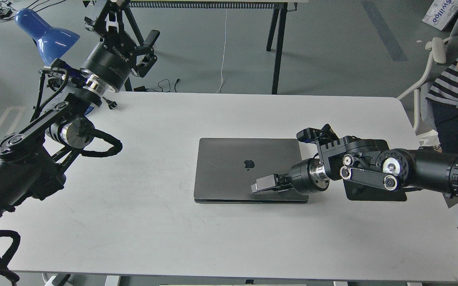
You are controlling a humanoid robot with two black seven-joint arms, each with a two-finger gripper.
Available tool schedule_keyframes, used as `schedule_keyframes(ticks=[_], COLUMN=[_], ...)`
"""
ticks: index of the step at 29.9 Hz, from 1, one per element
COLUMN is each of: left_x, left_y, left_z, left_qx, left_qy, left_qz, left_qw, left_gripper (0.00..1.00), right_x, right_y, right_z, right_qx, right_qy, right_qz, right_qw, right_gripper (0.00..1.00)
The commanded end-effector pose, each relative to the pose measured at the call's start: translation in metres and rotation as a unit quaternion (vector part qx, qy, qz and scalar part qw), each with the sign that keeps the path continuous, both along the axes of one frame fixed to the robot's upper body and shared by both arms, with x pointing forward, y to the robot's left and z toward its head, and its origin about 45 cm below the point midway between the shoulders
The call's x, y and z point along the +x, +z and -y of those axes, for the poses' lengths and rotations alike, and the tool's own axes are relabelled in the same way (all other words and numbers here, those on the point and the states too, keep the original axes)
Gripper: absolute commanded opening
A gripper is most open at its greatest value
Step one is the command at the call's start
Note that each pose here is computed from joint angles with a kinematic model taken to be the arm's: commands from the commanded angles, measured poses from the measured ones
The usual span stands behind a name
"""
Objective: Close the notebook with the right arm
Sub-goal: 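Press the right gripper on the lid to close it fully, then lift the right gripper off the closed lid and pull it back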
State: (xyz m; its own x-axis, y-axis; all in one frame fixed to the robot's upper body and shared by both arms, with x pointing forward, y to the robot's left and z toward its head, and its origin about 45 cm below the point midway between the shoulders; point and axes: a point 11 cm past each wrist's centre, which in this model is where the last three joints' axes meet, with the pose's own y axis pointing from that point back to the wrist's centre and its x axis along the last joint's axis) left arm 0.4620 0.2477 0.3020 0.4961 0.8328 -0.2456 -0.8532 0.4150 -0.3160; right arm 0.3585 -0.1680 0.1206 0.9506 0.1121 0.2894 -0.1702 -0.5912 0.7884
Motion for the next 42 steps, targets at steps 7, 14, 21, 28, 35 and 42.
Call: schedule_keyframes(ticks=[7, 14, 21, 28, 35, 42], left_x=[0.0, 0.0, 0.0, 0.0, 0.0, 0.0], left_y=[0.0, 0.0, 0.0, 0.0, 0.0, 0.0], left_z=[0.0, 0.0, 0.0, 0.0, 0.0, 0.0], left_qx=[0.0, 0.0, 0.0, 0.0, 0.0, 0.0], left_qy=[0.0, 0.0, 0.0, 0.0, 0.001, 0.0], left_qz=[0.0, 0.0, 0.0, 0.0, 0.0, 0.0], left_qw=[1.0, 1.0, 1.0, 1.0, 1.0, 1.0], left_gripper=[1.0, 1.0, 1.0, 1.0, 1.0, 1.0], right_x=[-0.001, 0.004, -0.005, -0.007, 0.015, 0.048], right_y=[-0.001, 0.004, -0.008, -0.011, 0.022, 0.08], right_z=[-0.003, -0.002, 0.0, 0.001, -0.002, 0.01], right_qx=[-0.002, -0.001, -0.005, -0.006, 0.019, 0.046], right_qy=[0.006, 0.003, 0.003, 0.002, -0.011, -0.031], right_qz=[0.001, 0.006, -0.006, -0.009, 0.017, 0.056], right_qw=[1.0, 1.0, 1.0, 1.0, 1.0, 0.997], right_gripper=[1.0, 1.0, 1.0, 1.0, 1.0, 1.0])
